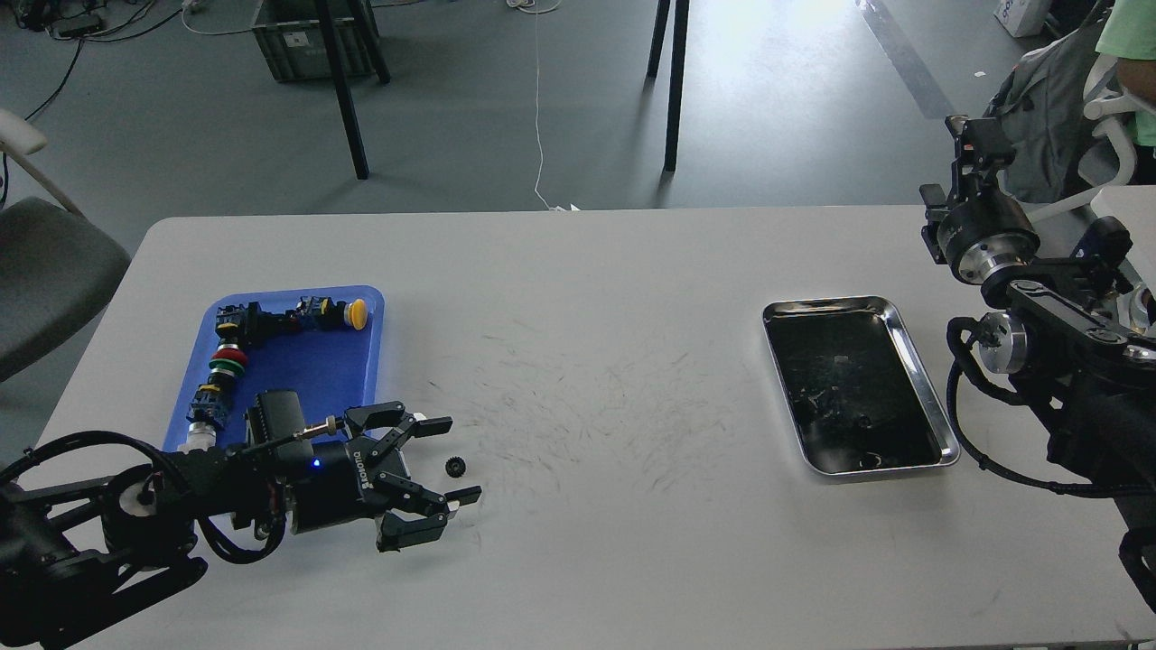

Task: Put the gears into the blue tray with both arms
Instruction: 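Lower the left gripper and grasp the black gear on the table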

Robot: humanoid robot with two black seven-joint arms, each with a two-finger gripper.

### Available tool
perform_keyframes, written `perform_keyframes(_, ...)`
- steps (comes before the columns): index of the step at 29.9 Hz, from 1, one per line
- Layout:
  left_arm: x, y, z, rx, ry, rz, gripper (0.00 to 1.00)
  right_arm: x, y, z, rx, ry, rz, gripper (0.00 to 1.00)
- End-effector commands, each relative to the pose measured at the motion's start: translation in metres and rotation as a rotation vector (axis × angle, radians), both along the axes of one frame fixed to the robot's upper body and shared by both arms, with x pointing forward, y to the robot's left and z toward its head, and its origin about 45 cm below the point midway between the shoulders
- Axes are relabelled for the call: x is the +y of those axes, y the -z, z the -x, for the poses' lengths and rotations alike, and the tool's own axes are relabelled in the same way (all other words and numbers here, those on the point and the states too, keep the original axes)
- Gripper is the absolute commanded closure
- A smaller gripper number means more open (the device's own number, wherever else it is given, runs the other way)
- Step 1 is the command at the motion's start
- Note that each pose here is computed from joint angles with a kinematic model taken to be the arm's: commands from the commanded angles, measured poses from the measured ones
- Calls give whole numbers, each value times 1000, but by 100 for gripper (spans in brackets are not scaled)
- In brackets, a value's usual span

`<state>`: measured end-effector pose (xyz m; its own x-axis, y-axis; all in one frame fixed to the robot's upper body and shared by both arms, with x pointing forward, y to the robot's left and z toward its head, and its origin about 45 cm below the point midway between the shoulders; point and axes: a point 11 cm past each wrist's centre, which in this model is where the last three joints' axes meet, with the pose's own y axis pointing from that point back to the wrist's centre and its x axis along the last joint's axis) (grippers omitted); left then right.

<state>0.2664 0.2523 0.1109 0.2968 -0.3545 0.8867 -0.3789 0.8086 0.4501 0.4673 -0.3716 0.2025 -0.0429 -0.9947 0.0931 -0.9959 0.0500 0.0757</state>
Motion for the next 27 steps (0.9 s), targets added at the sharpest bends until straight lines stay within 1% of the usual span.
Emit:
perform_keyframes(1, -3, 5, 3, 4, 8, -2, 9, 11, 2, -1, -6, -19, -17, 6)
perform_keyframes(6, 1, 7, -1, -7, -4, -9, 17, 19, 2, -3, -9, -30, -23, 6)
perform_keyframes(10, 5, 11, -3, -8, -15, -20, 19, 19, 1, -4, -12, -31, -23, 6)
perform_keyframes(20, 3, 21, -6, -17, -18, -30, 19, 21, -1, -5, -14, -39, -24, 6)
perform_keyframes(24, 5, 21, -6, -18, -21, -34, 21, 21, 0, -4, -12, -38, -24, 6)
perform_keyframes(27, 8, 22, -8, -28, -27, -35, 24, 21, 0, -4, -12, -39, -23, 6)
